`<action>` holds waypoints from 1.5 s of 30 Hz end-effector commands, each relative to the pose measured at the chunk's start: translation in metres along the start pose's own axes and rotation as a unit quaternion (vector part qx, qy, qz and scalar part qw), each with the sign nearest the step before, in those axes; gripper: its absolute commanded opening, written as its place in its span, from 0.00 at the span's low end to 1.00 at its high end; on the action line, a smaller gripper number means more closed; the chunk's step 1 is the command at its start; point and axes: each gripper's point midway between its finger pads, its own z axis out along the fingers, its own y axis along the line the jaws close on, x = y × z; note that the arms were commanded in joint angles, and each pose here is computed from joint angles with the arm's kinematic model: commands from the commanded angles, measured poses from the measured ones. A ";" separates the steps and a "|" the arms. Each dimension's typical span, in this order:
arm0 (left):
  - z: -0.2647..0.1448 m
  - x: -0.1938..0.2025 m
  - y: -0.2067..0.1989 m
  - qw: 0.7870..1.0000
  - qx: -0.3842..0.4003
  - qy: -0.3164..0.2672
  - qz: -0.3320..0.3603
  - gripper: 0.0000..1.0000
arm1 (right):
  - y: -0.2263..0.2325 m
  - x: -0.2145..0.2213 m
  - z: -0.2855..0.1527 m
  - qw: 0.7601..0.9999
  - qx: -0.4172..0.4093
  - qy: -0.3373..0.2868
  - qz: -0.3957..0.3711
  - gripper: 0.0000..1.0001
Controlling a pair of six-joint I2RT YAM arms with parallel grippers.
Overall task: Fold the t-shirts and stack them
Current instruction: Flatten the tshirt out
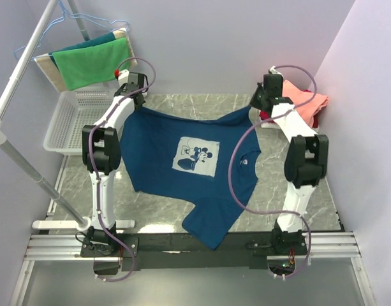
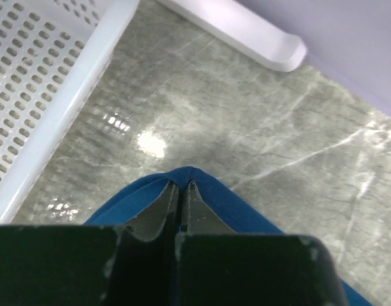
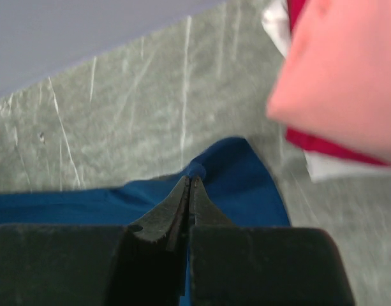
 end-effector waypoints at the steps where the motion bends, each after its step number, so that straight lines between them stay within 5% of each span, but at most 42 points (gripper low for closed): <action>1: -0.004 -0.018 0.015 1.000 -0.002 -0.011 -0.010 0.01 | 0.009 -0.058 -0.076 0.995 -0.023 -0.089 0.030 0.00; 12: -0.014 -0.016 0.030 1.000 0.003 0.000 -0.016 0.01 | 0.013 -0.012 -0.150 0.993 -0.077 -0.070 0.063 0.00; 26: -0.042 0.007 0.056 1.000 0.001 0.022 -0.005 0.01 | -0.019 0.094 -0.176 0.993 -0.062 0.008 0.101 0.00; 31: -0.065 -0.013 0.042 0.999 0.044 0.015 -0.016 0.01 | -0.013 0.057 -0.199 0.993 -0.062 -0.041 0.091 0.00; 37: -0.141 -0.083 0.013 0.986 0.156 -0.040 -0.038 0.01 | 0.016 -0.039 -0.260 0.984 -0.089 -0.146 0.043 0.00; 45: -0.305 -0.150 0.011 0.925 0.342 -0.151 -0.065 0.01 | 0.040 -0.124 -0.394 0.946 -0.128 -0.297 -0.005 0.00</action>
